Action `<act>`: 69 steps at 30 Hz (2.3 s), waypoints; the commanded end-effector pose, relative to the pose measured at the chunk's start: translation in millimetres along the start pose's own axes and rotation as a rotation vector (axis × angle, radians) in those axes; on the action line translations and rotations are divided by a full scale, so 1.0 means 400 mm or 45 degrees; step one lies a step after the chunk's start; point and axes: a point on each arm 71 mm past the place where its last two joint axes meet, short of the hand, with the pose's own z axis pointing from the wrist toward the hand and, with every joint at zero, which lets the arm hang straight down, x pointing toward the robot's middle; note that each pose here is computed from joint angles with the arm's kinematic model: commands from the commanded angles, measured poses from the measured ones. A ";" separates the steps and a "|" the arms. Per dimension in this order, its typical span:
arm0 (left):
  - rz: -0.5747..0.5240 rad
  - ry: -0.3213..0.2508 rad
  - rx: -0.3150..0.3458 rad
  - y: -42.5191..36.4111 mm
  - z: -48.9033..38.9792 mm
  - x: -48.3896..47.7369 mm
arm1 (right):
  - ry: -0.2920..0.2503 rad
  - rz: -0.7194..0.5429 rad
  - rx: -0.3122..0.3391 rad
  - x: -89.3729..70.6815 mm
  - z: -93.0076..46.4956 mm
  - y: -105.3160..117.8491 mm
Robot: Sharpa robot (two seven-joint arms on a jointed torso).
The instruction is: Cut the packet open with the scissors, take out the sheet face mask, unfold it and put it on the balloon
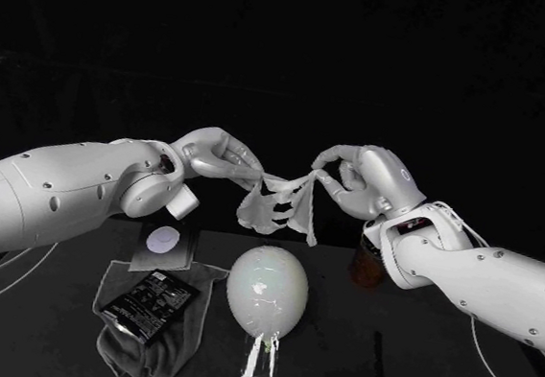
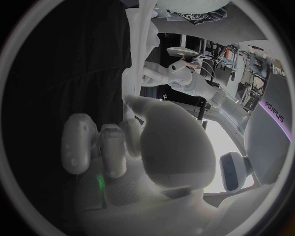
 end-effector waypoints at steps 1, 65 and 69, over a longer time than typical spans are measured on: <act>0.021 -0.010 0.000 -0.006 0.001 0.001 | 0.009 -0.007 -0.005 0.001 -0.001 0.002; 0.074 -0.009 0.098 -0.133 -0.087 -0.033 | 0.020 0.047 -0.071 -0.054 -0.070 0.061; 0.074 0.006 0.109 -0.145 -0.110 -0.027 | 0.017 0.077 -0.078 -0.059 -0.079 0.080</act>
